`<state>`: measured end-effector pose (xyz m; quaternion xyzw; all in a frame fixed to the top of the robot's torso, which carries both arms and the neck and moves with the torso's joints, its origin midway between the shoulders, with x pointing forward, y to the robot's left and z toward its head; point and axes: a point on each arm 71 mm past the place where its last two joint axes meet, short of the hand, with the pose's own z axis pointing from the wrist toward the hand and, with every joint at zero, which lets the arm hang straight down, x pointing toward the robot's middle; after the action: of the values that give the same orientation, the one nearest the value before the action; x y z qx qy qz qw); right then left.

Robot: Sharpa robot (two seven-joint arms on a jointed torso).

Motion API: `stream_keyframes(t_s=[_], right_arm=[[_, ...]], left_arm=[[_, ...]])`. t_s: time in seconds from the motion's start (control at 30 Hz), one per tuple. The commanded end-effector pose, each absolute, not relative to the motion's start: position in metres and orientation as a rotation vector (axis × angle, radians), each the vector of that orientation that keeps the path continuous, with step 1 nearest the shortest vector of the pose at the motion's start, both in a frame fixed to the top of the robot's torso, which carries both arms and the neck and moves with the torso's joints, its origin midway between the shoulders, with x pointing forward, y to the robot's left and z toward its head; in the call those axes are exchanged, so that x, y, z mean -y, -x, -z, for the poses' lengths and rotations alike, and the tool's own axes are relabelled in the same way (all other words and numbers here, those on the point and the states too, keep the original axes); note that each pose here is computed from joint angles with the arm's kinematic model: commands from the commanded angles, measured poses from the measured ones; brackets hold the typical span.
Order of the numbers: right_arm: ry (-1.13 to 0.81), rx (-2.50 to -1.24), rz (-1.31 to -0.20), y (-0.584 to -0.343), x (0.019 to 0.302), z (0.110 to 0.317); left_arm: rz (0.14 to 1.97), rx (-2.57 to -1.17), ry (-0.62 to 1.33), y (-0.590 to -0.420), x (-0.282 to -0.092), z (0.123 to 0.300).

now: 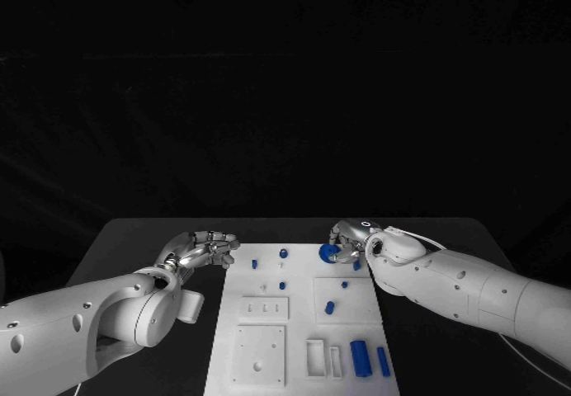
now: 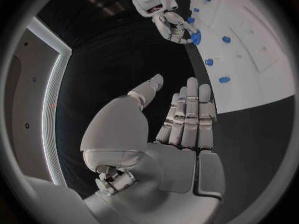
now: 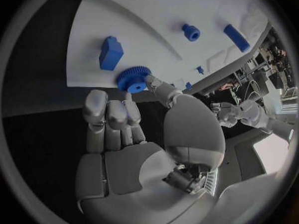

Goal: Assemble the parts on the task board

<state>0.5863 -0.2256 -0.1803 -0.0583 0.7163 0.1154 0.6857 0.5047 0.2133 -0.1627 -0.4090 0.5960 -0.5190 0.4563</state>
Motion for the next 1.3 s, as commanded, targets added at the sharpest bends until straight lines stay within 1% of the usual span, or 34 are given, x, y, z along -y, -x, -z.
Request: stream_keyframes(t_s=[0.03,0.23,0.73,1.0,1.3], right_arm=[[0.150,-1.644,-0.239,-0.585,0.226,0.189],[0.162,-1.641,-0.226,-0.584,0.223,0.191],[0.213,-1.640,-0.163,-0.579,0.220,0.206],[0.219,-1.626,-0.158,-0.578,0.221,0.205],[0.217,-1.578,-0.185,-0.574,0.218,0.201]], left_arm=[[1.300,-1.474,0.998,-0.504,-0.211,0.162],[1.301,-1.475,0.997,-0.504,-0.210,0.162],[1.302,-1.476,0.997,-0.504,-0.210,0.162],[1.298,-1.474,0.998,-0.504,-0.211,0.162],[1.296,-1.473,0.998,-0.504,-0.212,0.162]])
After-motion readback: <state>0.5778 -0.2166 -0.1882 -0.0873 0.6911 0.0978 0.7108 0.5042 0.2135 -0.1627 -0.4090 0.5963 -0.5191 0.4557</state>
